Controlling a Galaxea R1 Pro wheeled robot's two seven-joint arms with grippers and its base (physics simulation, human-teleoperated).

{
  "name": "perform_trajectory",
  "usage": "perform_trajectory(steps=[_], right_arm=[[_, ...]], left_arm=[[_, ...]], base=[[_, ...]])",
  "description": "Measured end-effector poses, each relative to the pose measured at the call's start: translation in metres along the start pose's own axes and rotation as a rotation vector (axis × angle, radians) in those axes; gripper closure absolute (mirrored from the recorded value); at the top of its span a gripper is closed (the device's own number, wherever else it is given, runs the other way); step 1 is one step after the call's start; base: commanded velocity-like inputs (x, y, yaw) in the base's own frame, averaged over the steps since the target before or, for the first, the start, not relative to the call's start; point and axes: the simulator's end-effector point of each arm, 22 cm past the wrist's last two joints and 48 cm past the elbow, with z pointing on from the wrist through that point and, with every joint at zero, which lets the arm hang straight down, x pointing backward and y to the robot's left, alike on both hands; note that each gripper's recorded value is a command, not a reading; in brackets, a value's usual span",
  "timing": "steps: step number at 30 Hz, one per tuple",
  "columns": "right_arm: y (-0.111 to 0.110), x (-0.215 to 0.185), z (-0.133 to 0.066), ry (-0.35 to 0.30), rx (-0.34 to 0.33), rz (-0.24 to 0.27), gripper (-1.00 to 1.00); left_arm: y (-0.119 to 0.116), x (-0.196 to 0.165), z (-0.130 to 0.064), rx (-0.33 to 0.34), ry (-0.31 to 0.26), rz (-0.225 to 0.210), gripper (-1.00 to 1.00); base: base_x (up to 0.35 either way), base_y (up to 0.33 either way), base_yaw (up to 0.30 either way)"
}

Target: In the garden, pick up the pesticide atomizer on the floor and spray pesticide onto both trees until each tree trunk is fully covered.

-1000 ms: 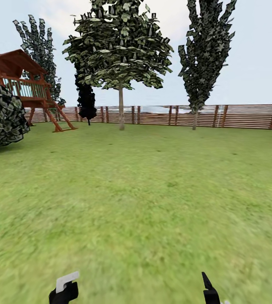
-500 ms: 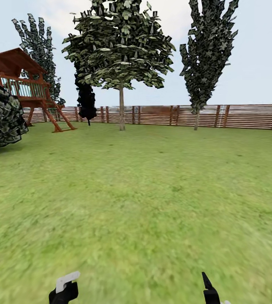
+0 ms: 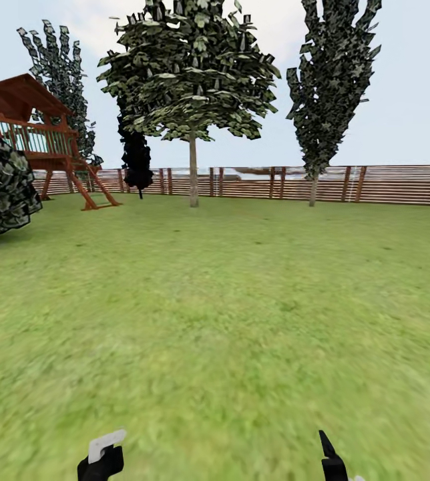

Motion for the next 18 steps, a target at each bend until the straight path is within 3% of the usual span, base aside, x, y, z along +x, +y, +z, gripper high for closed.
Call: perform_trajectory(steps=[18], right_arm=[[-0.0002, 0.0000, -0.0001, 0.000, 0.000, 0.000, -1.00]], left_arm=[[-0.0003, 0.0001, 0.0000, 0.001, 0.000, 0.000, 1.00]], base=[[0.323, 0.118, 0.000]])
